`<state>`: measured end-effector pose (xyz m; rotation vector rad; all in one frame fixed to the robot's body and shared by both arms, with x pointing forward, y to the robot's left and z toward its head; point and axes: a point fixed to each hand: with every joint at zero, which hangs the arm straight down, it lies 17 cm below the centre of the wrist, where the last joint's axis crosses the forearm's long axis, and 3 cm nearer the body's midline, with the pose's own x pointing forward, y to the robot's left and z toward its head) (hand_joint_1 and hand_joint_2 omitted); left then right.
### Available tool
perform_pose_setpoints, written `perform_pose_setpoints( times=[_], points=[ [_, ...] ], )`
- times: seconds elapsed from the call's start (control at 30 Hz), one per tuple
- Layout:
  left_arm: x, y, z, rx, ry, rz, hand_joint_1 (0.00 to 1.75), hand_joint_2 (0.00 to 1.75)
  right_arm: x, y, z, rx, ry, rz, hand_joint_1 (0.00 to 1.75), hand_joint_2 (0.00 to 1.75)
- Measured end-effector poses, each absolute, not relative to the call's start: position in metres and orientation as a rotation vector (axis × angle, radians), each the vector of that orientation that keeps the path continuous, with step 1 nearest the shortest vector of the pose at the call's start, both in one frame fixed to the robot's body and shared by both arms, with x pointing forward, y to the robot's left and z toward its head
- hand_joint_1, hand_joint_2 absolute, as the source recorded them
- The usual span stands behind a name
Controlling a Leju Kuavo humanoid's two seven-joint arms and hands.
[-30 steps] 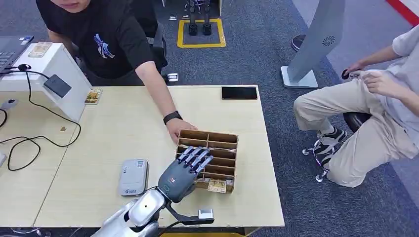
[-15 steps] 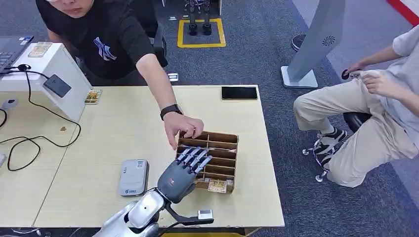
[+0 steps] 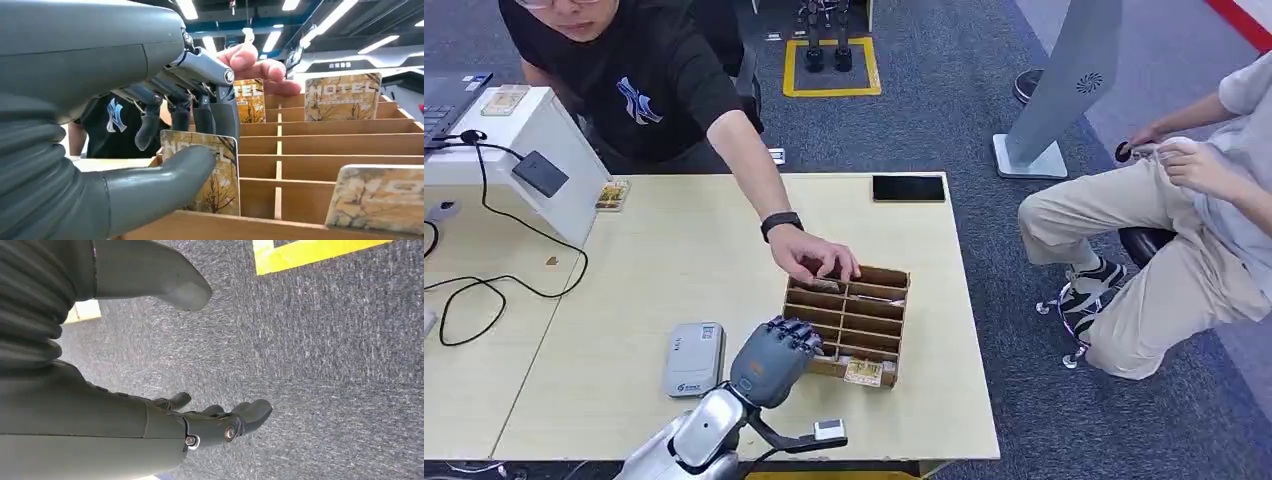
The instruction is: Pass the card to the sensor for recognition and then transmit it.
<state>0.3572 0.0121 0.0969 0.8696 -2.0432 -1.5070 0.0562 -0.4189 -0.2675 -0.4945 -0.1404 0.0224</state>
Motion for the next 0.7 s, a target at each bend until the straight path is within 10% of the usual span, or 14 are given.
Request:
perform_pose_setpoints(
  times=[0.1,0.7],
  points=[
    [0.358,0.013,0.102,0.888,-2.063,-1.483,0.0,1.75,0.056,-0.419,-0.267,-0.497,-0.14,0.028,0.0,1.75],
    [0.359,0.012,0.106,0.888,-2.082,-1.456,0.0,1.75,0.057,-0.415,-0.268,-0.491,-0.145,0.041,0.0,1.75]
  ],
)
